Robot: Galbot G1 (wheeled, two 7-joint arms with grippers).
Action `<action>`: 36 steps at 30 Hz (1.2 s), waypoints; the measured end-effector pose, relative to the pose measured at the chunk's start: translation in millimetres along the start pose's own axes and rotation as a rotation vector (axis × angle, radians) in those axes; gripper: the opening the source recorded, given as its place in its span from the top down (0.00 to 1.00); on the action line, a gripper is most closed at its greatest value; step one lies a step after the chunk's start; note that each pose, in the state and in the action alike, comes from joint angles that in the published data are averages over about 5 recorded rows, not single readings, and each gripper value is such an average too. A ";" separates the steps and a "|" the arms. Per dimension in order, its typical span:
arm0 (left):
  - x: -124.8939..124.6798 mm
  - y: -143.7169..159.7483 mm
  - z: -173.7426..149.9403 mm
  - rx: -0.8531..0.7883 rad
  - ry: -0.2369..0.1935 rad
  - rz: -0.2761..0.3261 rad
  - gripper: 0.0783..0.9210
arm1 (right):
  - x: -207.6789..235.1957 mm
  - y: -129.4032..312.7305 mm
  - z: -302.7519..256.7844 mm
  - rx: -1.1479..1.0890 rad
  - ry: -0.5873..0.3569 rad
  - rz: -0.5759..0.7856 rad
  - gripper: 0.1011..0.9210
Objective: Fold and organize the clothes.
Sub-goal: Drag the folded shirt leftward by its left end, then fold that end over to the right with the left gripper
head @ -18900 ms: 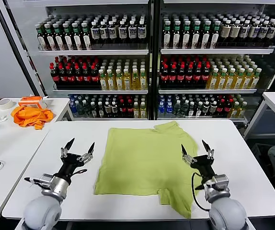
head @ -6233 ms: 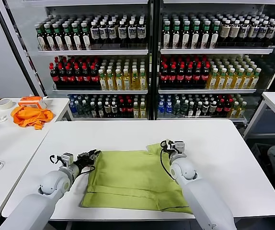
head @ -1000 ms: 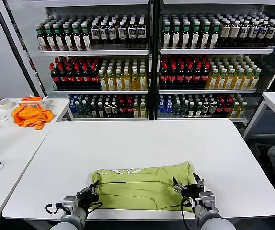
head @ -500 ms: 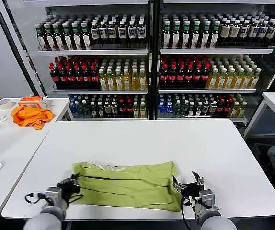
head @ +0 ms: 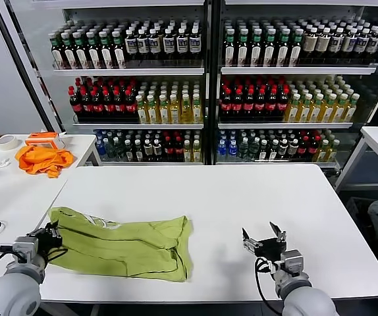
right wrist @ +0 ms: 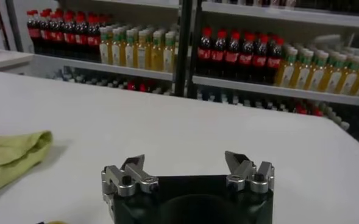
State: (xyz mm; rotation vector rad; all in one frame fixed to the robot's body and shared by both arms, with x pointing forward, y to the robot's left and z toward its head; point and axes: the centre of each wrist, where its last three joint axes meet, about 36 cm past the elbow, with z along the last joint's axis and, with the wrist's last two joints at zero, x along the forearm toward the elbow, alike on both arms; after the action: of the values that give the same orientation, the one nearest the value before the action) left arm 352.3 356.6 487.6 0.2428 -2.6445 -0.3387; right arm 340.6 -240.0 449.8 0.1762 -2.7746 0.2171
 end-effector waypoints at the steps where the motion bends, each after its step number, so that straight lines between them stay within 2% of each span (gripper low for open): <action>1: 2.6 -2.7 -3.5 0.019 -0.003 0.018 0.98 | 1.2 -1.9 -0.9 0.003 -0.003 0.003 0.12; 10: 23.4 -37.0 -24.4 0.182 -0.008 0.224 0.98 | 10.1 -14.9 -1.2 0.015 -0.006 0.039 0.12; 18: 26.0 -67.7 -28.6 0.263 0.005 0.357 0.98 | 9.9 -21.7 0.1 0.014 -0.004 0.063 0.12; 25: 21.8 -94.0 -29.0 0.298 0.019 0.435 0.98 | 7.4 -25.7 2.1 0.016 0.002 0.075 0.12; 36: 11.3 -132.8 -25.0 0.334 0.059 0.515 0.98 | 5.9 -28.1 6.1 0.019 0.012 0.084 0.12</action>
State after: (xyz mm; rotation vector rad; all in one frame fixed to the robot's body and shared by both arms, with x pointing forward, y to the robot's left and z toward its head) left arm 369.0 222.4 477.1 -0.3192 -2.5729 0.2742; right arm 337.2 -269.2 449.8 0.0627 -2.7713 0.2653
